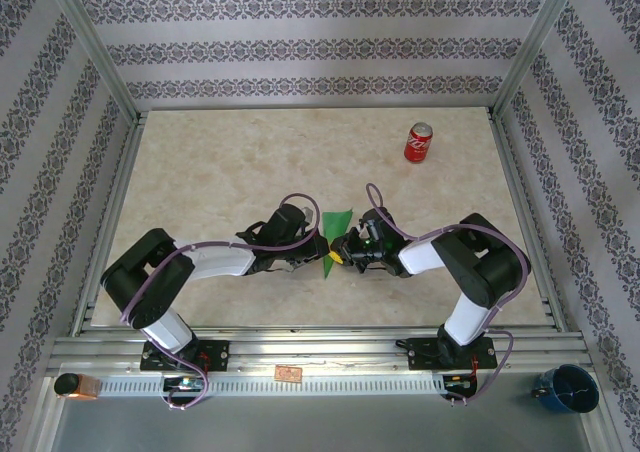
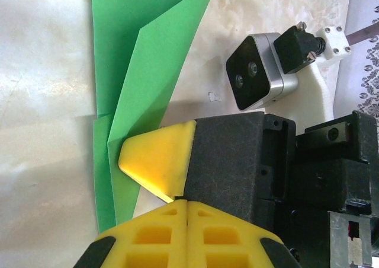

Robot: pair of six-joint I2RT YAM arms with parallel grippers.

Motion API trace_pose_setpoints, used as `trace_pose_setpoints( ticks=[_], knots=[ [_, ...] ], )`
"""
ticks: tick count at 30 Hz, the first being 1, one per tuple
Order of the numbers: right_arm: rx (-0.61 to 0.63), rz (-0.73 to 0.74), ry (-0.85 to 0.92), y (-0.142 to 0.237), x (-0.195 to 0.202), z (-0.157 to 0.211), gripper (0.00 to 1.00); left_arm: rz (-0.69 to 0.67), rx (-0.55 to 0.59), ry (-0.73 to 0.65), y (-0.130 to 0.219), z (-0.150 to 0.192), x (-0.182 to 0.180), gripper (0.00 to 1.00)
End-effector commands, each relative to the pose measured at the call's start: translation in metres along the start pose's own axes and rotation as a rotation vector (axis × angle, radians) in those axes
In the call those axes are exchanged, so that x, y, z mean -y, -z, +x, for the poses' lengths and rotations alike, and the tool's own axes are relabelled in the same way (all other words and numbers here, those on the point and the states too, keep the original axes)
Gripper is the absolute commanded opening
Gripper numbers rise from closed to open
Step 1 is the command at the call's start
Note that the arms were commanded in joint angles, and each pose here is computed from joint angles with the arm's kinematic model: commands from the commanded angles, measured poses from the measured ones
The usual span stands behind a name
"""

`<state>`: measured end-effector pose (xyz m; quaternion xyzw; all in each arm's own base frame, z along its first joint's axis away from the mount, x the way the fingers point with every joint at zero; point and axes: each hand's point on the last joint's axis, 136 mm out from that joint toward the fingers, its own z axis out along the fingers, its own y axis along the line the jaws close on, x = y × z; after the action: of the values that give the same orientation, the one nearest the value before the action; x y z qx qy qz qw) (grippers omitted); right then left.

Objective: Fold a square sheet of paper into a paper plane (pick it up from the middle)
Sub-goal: Fold the wing for the fifth time at the center of the table.

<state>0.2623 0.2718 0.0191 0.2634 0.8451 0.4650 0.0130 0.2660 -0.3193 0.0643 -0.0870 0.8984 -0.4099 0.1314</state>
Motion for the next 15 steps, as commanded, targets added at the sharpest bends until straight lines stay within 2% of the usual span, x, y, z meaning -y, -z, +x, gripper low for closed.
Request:
trace_pose_setpoints(
  ticks=[1, 3, 10, 15],
  knots=[
    [0.102, 0.029, 0.011, -0.01, 0.01, -0.018, 0.11, -0.001, -0.046, 0.007, -0.02, 0.012, -0.004, 0.0],
    [0.103, 0.029, 0.011, -0.01, 0.01, -0.018, 0.11, -0.003, -0.044, 0.009, -0.02, 0.013, -0.005, 0.0],
    [0.098, 0.022, 0.022, -0.01, 0.007, -0.018, 0.11, -0.025, 0.081, 0.034, 0.009, 0.005, -0.017, 0.0],
    [0.097, 0.023, 0.022, -0.01, 0.008, -0.018, 0.11, 0.021, 0.029, 0.014, 0.005, 0.01, -0.003, 0.0]
  ],
)
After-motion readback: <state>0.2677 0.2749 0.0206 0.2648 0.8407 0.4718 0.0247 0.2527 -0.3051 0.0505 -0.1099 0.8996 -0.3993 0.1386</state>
